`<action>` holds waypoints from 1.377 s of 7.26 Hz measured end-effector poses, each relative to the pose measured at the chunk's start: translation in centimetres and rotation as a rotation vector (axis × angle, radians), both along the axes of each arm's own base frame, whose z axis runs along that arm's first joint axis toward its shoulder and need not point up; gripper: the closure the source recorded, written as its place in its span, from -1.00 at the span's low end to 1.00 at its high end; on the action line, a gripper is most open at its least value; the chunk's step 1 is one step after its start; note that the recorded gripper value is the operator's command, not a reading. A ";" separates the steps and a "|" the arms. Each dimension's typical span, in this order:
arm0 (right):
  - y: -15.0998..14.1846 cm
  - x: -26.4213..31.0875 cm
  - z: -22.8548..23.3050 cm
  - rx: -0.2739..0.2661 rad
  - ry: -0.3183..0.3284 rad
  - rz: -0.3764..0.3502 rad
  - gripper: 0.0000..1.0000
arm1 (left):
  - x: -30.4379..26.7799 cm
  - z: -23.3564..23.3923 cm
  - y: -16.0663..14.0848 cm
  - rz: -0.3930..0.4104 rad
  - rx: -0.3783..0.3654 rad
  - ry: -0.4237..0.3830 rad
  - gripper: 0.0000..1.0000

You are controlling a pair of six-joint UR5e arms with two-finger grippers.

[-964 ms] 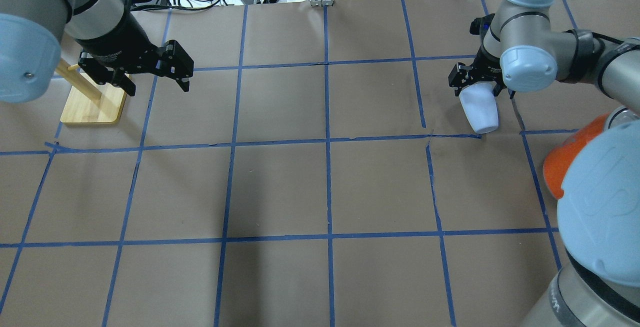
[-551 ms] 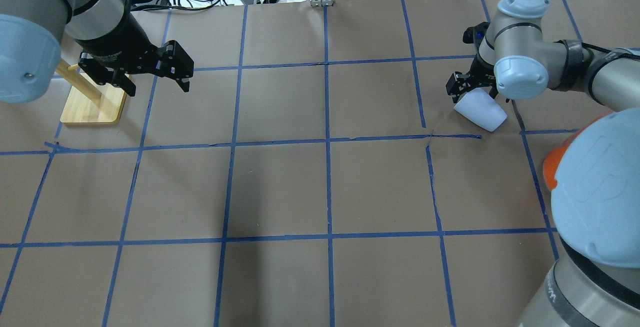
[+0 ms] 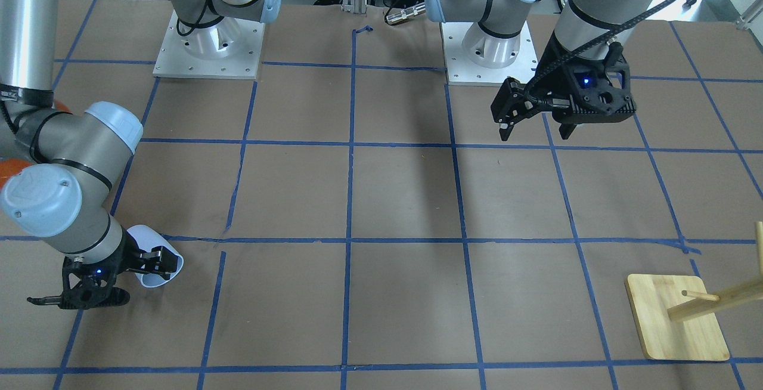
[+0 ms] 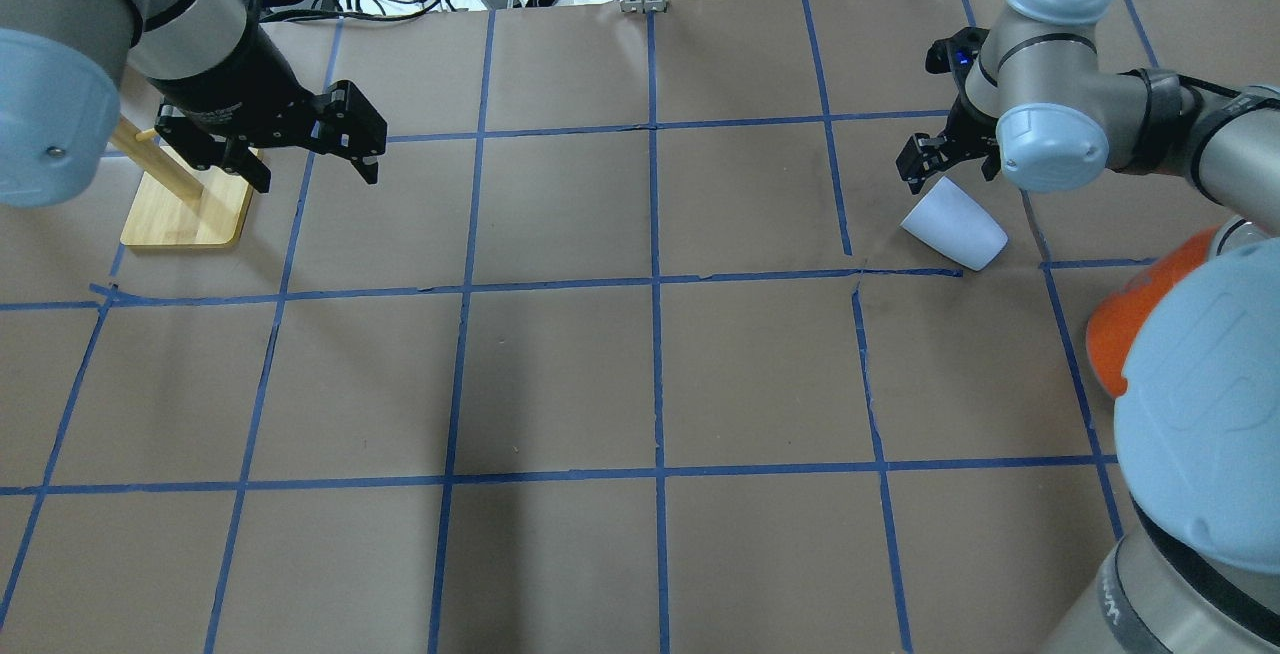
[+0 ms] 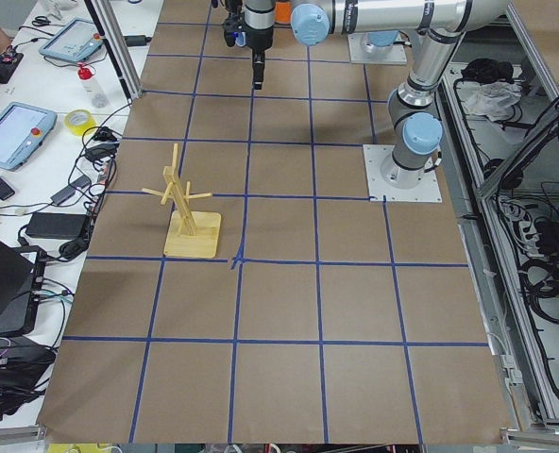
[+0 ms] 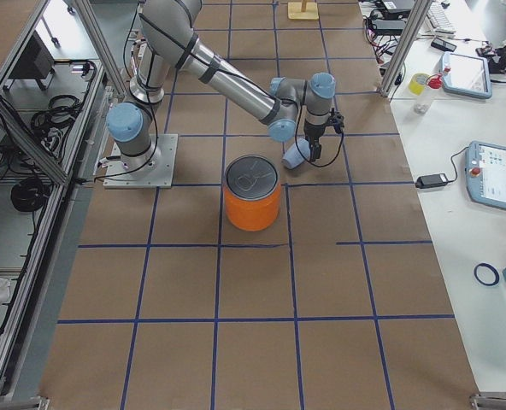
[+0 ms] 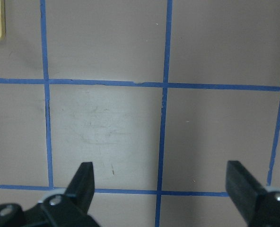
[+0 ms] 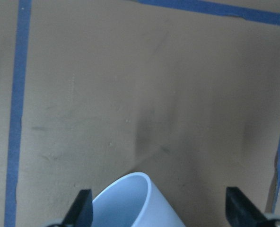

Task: Flip cup
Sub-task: 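Lift the white cup off the table with the right gripper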

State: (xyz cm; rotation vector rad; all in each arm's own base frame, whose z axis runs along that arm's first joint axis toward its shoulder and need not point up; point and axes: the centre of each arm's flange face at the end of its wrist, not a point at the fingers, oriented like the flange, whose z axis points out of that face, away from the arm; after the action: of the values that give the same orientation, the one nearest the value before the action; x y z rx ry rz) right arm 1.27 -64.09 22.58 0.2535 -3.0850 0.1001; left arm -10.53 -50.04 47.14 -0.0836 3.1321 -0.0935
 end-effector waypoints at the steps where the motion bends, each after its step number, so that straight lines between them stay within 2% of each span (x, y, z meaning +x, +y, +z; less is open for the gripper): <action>1: 0.2 0.4 0.8 -0.010 -0.021 0.069 -1.00 | 0.0 -0.1 -0.1 0.001 0.002 0.001 -1.00; 3: 1.5 1.1 1.6 -0.012 -0.050 0.246 -1.00 | 0.0 -0.1 0.0 -0.001 0.004 0.000 -1.00; 4: 2.2 1.4 2.5 -0.018 -0.050 0.303 -1.00 | 0.0 -0.2 0.0 -0.002 0.004 0.000 -1.00; 8: 4.5 1.9 1.1 0.030 -0.056 0.370 -1.00 | 0.0 -0.4 -0.3 -0.003 0.008 0.001 -1.00; 10: 4.6 1.9 0.0 0.014 -0.045 0.400 -1.00 | 0.0 -0.5 -0.3 -0.003 0.010 0.001 -1.00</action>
State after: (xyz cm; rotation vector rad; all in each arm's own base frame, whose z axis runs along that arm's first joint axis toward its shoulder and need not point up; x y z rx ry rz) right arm 3.13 -59.47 22.56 0.8750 -3.0310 0.0976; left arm -10.52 -50.31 46.64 -0.0790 3.1333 -0.0783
